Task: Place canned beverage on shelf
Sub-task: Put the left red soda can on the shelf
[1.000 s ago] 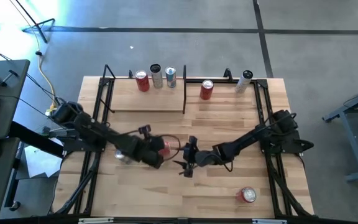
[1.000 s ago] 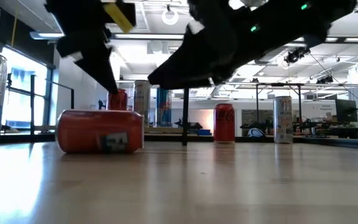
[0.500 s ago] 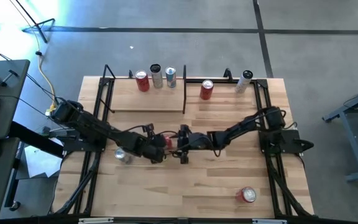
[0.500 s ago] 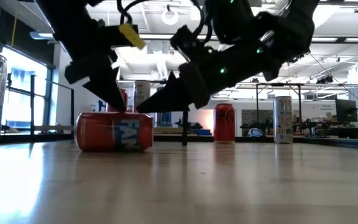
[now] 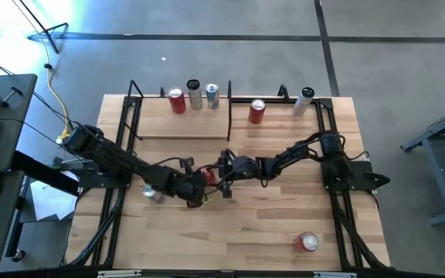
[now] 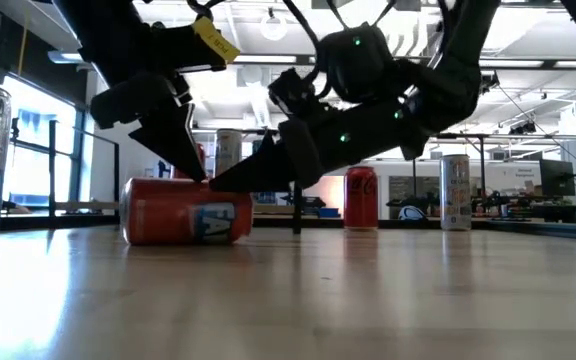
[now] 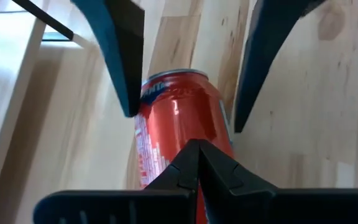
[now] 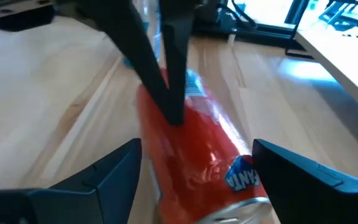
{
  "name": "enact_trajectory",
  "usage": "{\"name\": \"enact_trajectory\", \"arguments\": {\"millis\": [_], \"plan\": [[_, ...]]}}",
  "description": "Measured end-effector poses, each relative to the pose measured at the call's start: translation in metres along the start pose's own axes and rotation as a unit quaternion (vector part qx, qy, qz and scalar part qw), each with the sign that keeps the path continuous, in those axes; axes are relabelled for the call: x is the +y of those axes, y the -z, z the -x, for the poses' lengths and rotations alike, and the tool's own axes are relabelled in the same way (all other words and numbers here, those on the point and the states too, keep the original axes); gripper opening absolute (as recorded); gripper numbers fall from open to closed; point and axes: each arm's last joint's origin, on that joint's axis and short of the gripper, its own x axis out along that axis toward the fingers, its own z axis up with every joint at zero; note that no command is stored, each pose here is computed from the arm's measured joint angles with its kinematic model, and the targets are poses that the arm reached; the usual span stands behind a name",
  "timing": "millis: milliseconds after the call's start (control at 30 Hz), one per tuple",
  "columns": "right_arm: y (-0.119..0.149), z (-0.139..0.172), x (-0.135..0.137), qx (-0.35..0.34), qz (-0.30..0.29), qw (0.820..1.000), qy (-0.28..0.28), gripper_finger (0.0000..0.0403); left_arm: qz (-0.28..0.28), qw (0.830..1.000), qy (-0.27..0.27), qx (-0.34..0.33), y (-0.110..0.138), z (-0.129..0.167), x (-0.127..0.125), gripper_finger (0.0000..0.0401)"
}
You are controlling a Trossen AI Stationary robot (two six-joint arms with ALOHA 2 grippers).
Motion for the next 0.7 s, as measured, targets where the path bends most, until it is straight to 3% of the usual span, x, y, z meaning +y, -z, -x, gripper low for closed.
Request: {"name": "enact_trajectory", "arguments": {"millis": [200, 500, 700], "plan": [[0.002, -0.014, -0.008, 0.008, 0.002, 1.0, -0.012, 0.0291, 0.002, 1.0, 0.009, -0.001, -0.001, 0.0, -0.001, 0.0], [0.002, -0.022, -0.004, 0.082, 0.002, 0.996, -0.039, 0.0291, -0.004, 1.0, 0.006, -0.004, 0.0, 0.002, -0.001, 0.0], [0.005, -0.021, -0.001, 0.105, -0.038, 0.993, -0.048, 0.0291, 0.003, 0.999, -0.012, -0.041, 0.0, 0.029, 0.001, 0.0]]}}
